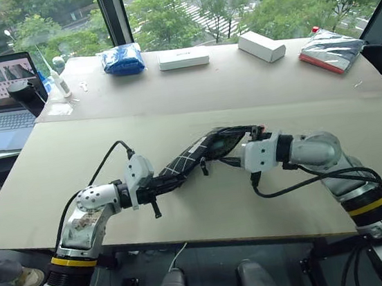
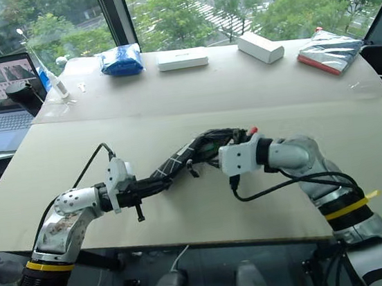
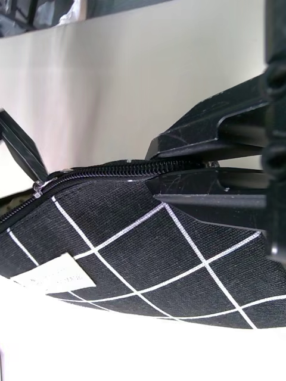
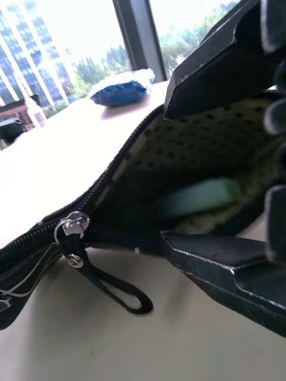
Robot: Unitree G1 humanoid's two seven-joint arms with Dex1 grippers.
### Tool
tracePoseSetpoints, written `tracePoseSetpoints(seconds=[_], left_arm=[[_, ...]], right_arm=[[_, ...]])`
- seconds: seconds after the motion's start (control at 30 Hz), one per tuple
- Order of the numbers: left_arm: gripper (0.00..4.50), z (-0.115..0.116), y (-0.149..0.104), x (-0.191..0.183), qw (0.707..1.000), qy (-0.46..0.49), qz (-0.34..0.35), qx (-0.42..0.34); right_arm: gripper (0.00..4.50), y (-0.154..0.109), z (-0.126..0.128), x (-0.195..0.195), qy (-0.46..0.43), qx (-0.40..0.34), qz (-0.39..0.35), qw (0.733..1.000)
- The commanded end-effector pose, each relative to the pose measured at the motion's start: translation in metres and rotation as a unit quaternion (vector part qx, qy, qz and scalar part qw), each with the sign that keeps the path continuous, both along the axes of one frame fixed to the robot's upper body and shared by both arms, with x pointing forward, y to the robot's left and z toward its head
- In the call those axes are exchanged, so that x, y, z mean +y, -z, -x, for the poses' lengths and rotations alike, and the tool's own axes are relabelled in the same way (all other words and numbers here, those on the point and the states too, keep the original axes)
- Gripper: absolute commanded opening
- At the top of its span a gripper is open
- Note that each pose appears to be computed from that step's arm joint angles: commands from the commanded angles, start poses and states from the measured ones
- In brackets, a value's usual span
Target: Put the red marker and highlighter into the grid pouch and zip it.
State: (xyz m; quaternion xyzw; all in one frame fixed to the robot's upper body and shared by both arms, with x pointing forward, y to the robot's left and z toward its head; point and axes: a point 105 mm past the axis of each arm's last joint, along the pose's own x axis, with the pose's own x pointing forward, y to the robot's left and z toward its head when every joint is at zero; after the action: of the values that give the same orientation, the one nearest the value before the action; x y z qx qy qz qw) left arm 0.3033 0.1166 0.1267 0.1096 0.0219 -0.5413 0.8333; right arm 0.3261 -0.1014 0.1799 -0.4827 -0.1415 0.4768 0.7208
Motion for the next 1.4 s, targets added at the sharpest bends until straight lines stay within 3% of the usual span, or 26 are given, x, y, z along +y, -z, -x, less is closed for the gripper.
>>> tracePoseSetpoints(seconds=[0.03, 0.13, 0.27, 0.4, 0.57, 0.8, 1.17, 1.4], left_arm=[[0.00, -0.012, -0.015, 0.011, 0.998, -0.048, 0.018, -0.021], [0.00, -0.016, -0.014, 0.015, 0.997, -0.066, 0.012, -0.025], [0.00, -0.015, -0.011, 0.018, 0.997, -0.078, 0.016, -0.019], [0.00, -0.012, -0.008, 0.019, 0.996, -0.083, 0.014, -0.017], [0.00, -0.009, -0.007, 0.019, 0.996, -0.086, 0.013, -0.016], [0.00, -0.004, -0.004, 0.012, 0.997, -0.080, 0.015, -0.012], [0.00, -0.001, -0.001, 0.004, 0.997, -0.073, 0.022, -0.009], [0.00, 0.000, 0.002, 0.002, 0.997, -0.072, 0.023, -0.006]], right_arm=[[3.30, -0.038, 0.012, -0.016, 0.000, 0.123, -0.102, 0.987], [3.30, -0.050, 0.022, -0.026, -0.011, 0.201, -0.146, 0.968], [3.30, -0.060, 0.014, -0.044, 0.015, 0.232, -0.200, 0.952], [3.30, -0.046, -0.039, -0.064, 0.192, 0.216, -0.246, 0.925], [3.30, -0.017, -0.066, -0.069, 0.348, 0.264, -0.307, 0.845], [3.30, 0.001, -0.062, -0.068, 0.449, 0.276, -0.342, 0.778], [3.30, 0.003, -0.057, -0.065, 0.478, 0.288, -0.370, 0.743], [3.30, 0.019, -0.057, -0.068, 0.518, 0.299, -0.391, 0.699]])
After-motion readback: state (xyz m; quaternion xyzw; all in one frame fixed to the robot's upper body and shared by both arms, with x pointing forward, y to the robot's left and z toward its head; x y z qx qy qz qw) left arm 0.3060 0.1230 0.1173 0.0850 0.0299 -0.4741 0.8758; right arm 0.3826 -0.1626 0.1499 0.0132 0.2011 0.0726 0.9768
